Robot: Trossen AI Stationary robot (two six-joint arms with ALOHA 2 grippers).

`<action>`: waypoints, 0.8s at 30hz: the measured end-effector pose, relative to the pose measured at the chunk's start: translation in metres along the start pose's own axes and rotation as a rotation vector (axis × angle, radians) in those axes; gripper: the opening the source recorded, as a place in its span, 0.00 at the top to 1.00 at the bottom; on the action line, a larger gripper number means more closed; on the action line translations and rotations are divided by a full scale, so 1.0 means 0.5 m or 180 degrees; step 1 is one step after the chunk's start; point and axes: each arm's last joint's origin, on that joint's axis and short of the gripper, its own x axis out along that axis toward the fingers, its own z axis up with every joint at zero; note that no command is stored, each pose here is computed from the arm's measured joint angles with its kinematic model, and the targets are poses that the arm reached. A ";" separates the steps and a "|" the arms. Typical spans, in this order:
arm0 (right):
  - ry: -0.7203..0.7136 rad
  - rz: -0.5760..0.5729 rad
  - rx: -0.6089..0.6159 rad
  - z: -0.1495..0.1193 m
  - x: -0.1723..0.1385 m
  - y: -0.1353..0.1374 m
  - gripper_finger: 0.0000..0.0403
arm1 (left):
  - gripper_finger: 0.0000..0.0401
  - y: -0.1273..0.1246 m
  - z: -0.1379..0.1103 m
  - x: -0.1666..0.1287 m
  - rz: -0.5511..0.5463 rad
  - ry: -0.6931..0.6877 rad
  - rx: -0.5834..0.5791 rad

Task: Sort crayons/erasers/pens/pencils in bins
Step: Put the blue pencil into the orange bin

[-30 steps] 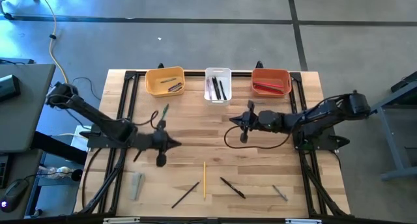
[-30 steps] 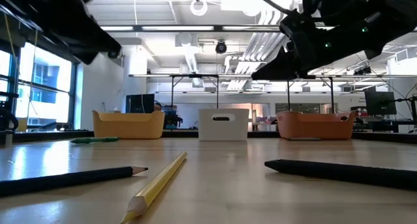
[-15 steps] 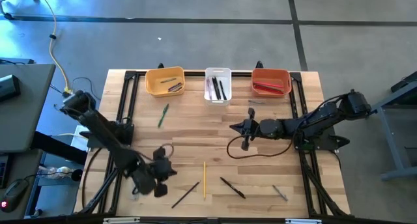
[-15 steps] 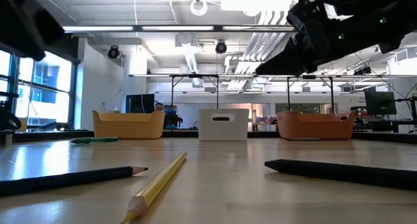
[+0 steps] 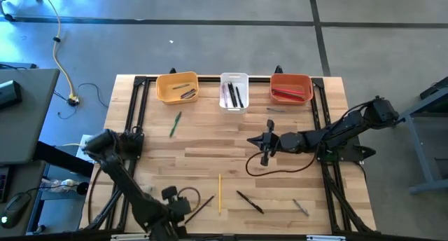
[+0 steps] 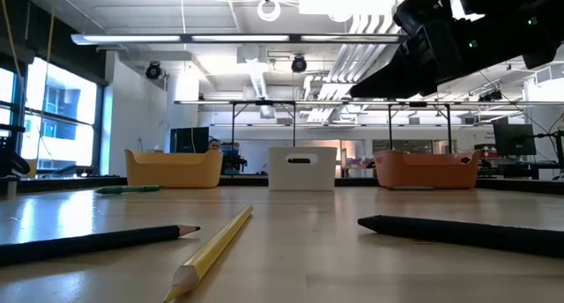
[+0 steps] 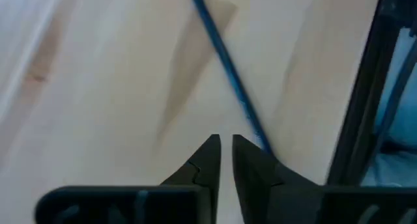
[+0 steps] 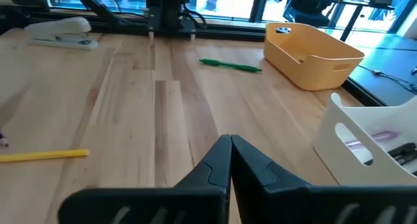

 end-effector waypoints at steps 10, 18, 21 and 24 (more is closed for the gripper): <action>-0.0018 0.0132 -0.0017 0.000 -0.009 0.022 1.00 | 0.74 -0.080 0.006 0.034 -0.0100 0.0206 -0.0169; -0.0043 0.0083 -0.0067 0.000 -0.021 0.043 1.00 | 0.72 -0.081 -0.011 0.061 0.0130 0.0210 -0.0350; -0.0053 0.0124 -0.0094 0.000 -0.026 0.052 1.00 | 0.72 -0.080 -0.020 0.057 0.0170 0.0209 -0.0379; -0.0073 0.0118 -0.0115 0.001 -0.030 0.058 1.00 | 0.72 -0.082 -0.027 0.054 0.0173 0.0212 -0.0393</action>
